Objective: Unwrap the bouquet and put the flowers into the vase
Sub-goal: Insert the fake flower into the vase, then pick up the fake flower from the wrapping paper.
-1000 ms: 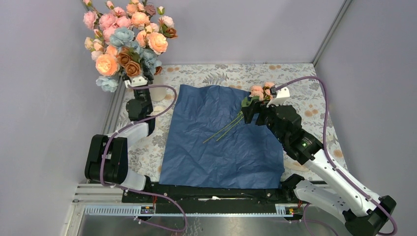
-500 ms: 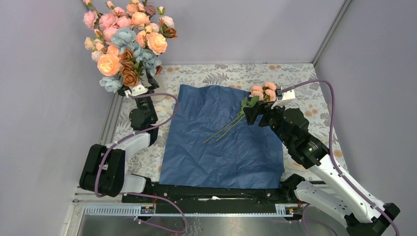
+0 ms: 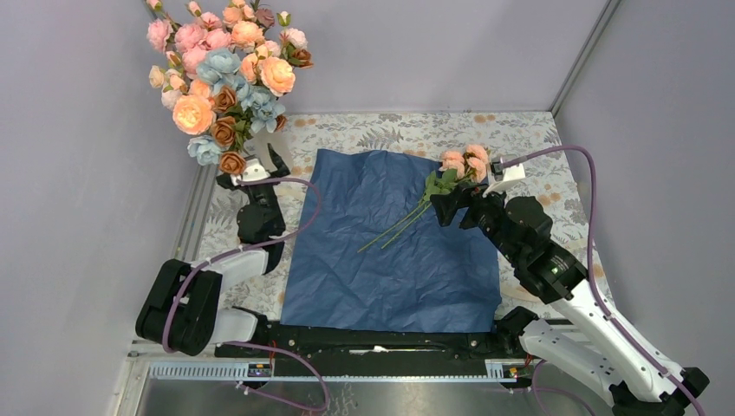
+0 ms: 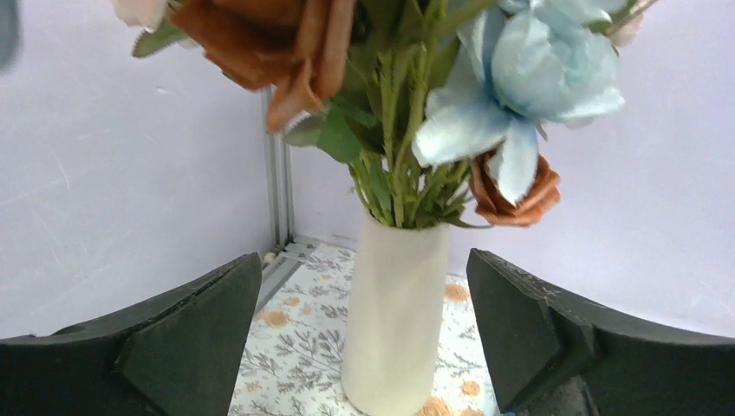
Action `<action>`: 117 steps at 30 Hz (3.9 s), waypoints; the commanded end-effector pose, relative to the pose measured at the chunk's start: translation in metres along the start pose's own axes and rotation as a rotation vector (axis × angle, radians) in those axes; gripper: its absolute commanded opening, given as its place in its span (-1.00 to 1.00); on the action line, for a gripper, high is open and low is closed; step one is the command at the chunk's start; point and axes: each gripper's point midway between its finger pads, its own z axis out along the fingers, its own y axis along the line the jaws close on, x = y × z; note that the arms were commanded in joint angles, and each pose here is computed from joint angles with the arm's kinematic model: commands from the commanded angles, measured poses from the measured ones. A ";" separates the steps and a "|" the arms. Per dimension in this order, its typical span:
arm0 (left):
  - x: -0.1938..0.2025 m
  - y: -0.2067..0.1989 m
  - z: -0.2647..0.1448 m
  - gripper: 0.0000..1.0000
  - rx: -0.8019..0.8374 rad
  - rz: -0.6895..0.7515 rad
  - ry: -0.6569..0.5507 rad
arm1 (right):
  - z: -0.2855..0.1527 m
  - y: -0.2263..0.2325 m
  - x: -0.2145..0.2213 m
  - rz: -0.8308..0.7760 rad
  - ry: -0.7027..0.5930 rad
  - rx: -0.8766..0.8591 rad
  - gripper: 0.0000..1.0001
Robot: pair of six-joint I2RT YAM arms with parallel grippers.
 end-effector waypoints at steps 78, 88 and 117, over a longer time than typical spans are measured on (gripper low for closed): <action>-0.034 -0.113 -0.160 0.98 0.979 -0.230 0.848 | 0.180 -0.181 0.188 0.608 0.309 0.630 -0.10; -0.038 -0.114 -0.163 0.98 0.996 -0.239 0.836 | 0.192 -0.183 0.188 0.612 0.313 0.625 -0.35; -0.045 -0.114 -0.170 0.98 1.042 -0.245 0.790 | 0.111 -0.192 0.130 0.502 0.068 0.681 -1.00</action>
